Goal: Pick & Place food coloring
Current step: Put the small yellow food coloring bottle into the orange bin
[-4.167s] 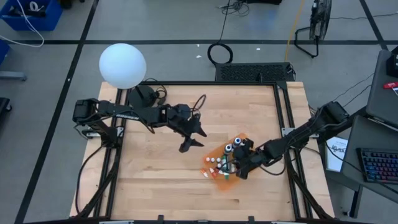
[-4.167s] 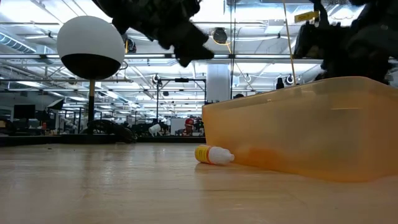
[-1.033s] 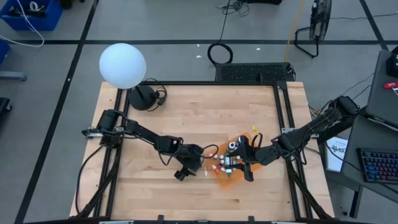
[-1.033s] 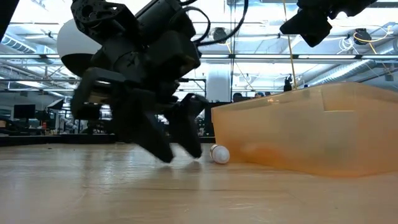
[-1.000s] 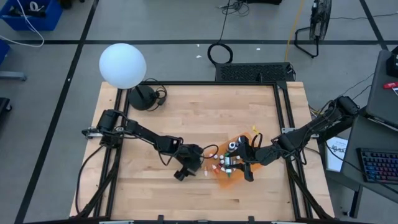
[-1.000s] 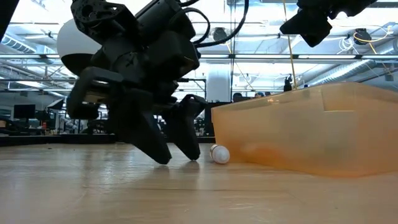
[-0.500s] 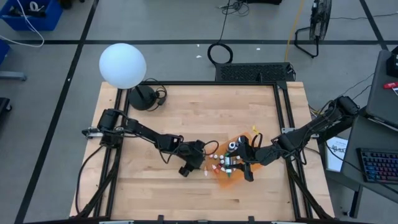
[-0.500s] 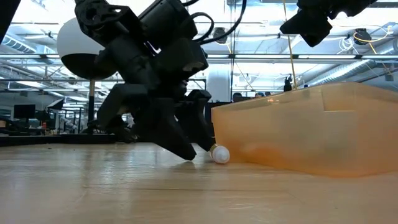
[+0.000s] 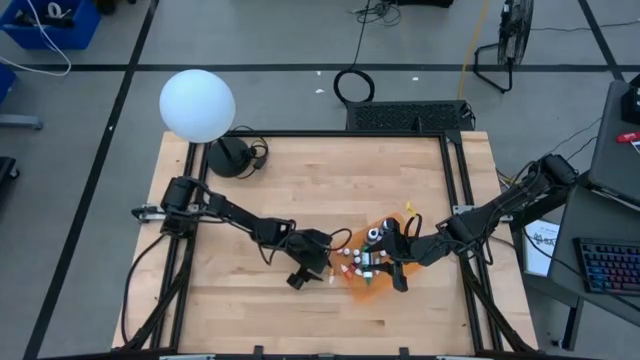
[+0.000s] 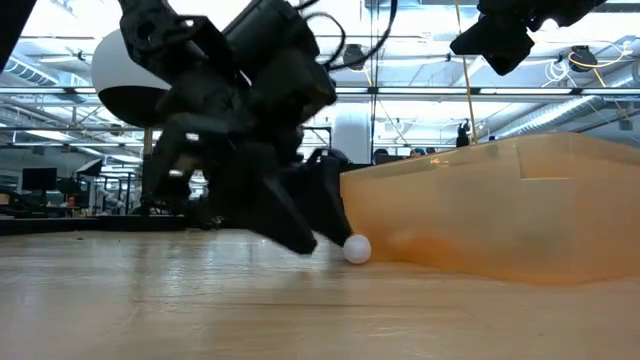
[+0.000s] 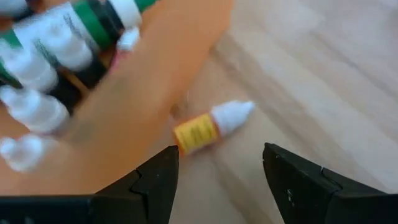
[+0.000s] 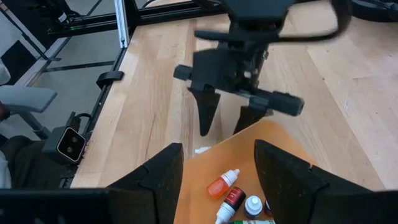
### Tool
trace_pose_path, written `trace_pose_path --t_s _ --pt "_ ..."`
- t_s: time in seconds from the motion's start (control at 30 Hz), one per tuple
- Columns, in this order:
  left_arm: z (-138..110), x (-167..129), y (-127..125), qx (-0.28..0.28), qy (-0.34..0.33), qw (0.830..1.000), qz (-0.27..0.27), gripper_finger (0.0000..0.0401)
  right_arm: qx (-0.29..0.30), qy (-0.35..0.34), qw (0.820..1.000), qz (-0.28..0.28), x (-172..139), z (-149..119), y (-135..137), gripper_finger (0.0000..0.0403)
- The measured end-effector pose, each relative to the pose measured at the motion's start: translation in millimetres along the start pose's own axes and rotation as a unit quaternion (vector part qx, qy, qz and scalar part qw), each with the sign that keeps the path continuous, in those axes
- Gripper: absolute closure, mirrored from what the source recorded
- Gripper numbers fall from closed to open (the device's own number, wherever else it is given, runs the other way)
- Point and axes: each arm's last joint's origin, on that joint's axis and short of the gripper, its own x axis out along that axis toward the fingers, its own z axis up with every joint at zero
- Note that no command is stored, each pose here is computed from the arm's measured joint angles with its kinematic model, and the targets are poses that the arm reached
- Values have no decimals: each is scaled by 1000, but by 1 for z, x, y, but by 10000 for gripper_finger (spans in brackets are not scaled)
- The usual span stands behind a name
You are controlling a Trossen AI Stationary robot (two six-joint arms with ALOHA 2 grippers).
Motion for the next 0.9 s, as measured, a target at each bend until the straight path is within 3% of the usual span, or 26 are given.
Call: trace_pose_path --t_s 0.5,0.9 --pt "-9 15 -1 -13 -25 999 -40 167 1 -3 1000 1 0 1 0 218" --pt "-11 8 -5 -73 12 994 -77 167 1 -2 1000 2 0 1 0 220"
